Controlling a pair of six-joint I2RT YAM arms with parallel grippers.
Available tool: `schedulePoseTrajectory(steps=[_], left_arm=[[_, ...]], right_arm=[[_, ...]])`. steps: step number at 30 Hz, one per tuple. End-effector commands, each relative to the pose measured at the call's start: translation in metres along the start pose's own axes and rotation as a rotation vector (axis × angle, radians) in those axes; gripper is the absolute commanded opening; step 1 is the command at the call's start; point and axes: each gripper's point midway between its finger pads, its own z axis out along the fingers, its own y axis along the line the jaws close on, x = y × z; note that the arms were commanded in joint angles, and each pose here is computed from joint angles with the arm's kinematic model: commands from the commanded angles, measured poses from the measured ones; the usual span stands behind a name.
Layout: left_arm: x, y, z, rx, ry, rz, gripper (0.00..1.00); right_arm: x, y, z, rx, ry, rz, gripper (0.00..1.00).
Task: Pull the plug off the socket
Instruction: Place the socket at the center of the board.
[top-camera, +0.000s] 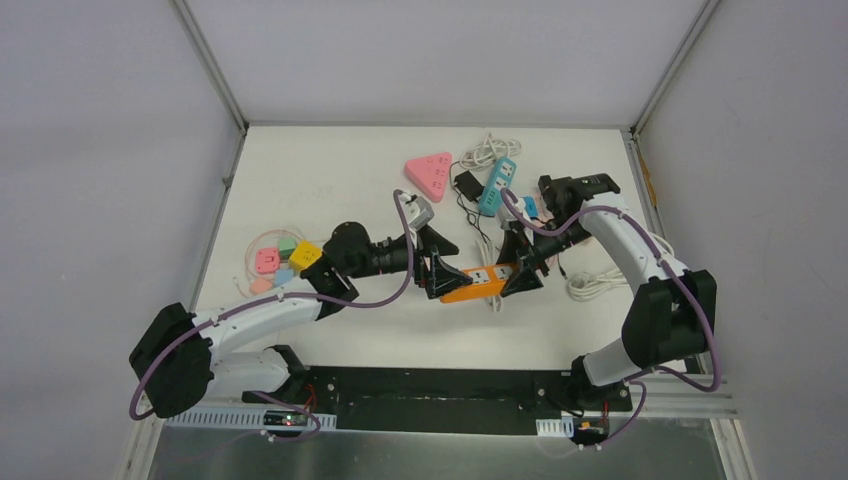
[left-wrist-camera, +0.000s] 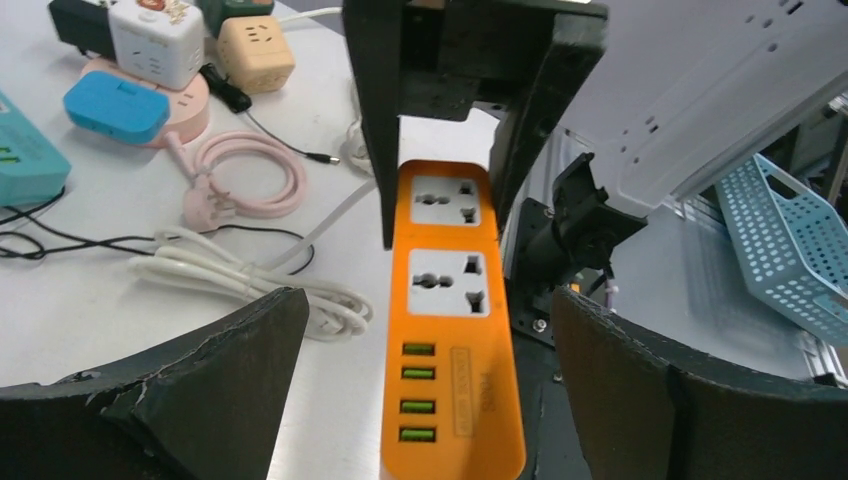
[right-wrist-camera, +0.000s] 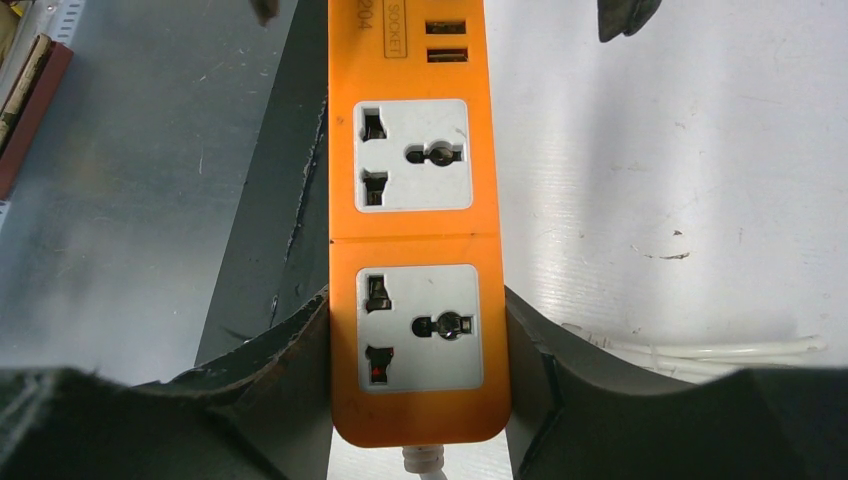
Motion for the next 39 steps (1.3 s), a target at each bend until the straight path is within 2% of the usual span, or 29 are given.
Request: schedulePoseTrajectory(steps=[1, 5, 10, 16, 28, 39], left_arm=[[-0.005, -0.021, 0.010, 0.093, 0.066, -0.050, 0.95], [0.011, -0.016, 0.011, 0.088, 0.148, -0.050, 0.95], [0.026, 0.009, 0.006, -0.034, 0.225, 0.004, 0.93], [0.031, -0.004, 0.007, 0.027, 0.262, 0.039, 0.91], [0.032, -0.002, 0.012, 0.013, 0.279, 0.054, 0.63], [0.027, -0.002, 0.013, 0.001, 0.261, 0.051, 0.68]], right_arm=[[-0.023, 0.004, -0.002, -0.011, -0.079, -0.042, 0.00], [-0.024, 0.005, -0.003, -0.012, -0.083, -0.044, 0.00], [-0.025, 0.005, -0.002, -0.019, -0.088, -0.028, 0.00], [-0.024, 0.002, -0.002, -0.026, -0.087, -0.003, 0.00], [-0.020, -0.002, 0.000, -0.037, -0.083, 0.028, 0.00], [-0.017, -0.002, 0.001, -0.045, -0.072, 0.032, 0.00]])
